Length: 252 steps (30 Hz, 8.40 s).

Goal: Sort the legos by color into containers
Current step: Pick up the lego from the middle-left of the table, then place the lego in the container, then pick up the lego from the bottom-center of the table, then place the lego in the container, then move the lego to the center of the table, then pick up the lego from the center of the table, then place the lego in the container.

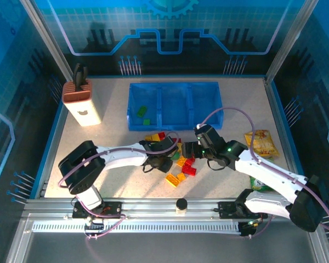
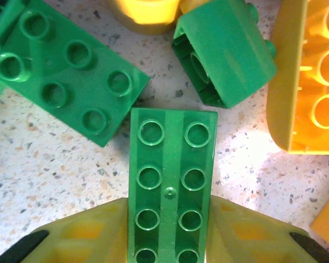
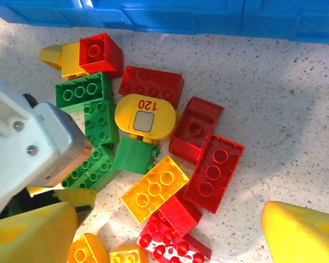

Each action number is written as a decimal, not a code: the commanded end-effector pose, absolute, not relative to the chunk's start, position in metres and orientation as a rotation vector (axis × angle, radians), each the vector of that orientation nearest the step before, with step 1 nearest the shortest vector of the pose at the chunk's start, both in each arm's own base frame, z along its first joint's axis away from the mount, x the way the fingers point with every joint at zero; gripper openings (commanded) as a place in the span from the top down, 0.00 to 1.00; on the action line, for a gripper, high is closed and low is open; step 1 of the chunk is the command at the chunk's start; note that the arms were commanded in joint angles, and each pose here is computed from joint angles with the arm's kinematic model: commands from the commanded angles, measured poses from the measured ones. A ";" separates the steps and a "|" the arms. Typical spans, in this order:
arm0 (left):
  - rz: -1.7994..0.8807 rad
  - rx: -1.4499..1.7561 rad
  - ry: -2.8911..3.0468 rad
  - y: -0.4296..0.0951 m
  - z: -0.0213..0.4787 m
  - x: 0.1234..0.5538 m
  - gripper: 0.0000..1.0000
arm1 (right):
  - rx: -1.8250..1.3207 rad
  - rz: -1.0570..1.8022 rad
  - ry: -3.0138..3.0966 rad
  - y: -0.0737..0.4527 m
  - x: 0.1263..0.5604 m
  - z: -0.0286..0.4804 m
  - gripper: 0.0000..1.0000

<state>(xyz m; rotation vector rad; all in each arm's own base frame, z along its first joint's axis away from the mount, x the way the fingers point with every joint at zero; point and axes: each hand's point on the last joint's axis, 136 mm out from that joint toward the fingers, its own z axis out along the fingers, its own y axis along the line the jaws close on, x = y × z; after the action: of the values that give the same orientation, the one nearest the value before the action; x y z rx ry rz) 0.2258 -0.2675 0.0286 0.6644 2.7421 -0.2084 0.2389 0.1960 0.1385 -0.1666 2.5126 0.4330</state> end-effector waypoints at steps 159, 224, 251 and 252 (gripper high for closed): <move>-0.336 -0.206 2.626 -0.167 0.059 0.350 0.37 | -0.184 0.408 2.403 0.192 0.295 0.177 0.38; -0.261 -0.180 2.710 -0.158 0.036 0.353 0.59 | -0.033 0.418 2.418 0.150 0.245 0.146 0.39; -0.424 0.040 2.504 -0.251 0.166 0.450 0.63 | -0.005 0.433 2.432 0.136 0.224 0.138 0.40; -0.420 0.043 2.508 -0.254 0.163 0.454 0.63 | -0.004 0.428 2.433 0.134 0.221 0.138 0.40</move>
<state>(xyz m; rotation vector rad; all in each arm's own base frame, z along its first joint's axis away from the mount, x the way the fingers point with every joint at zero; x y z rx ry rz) 0.4588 -0.2496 0.1825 -0.0137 2.4180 -0.4544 0.2323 0.1410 0.1447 -0.0208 2.4043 0.4393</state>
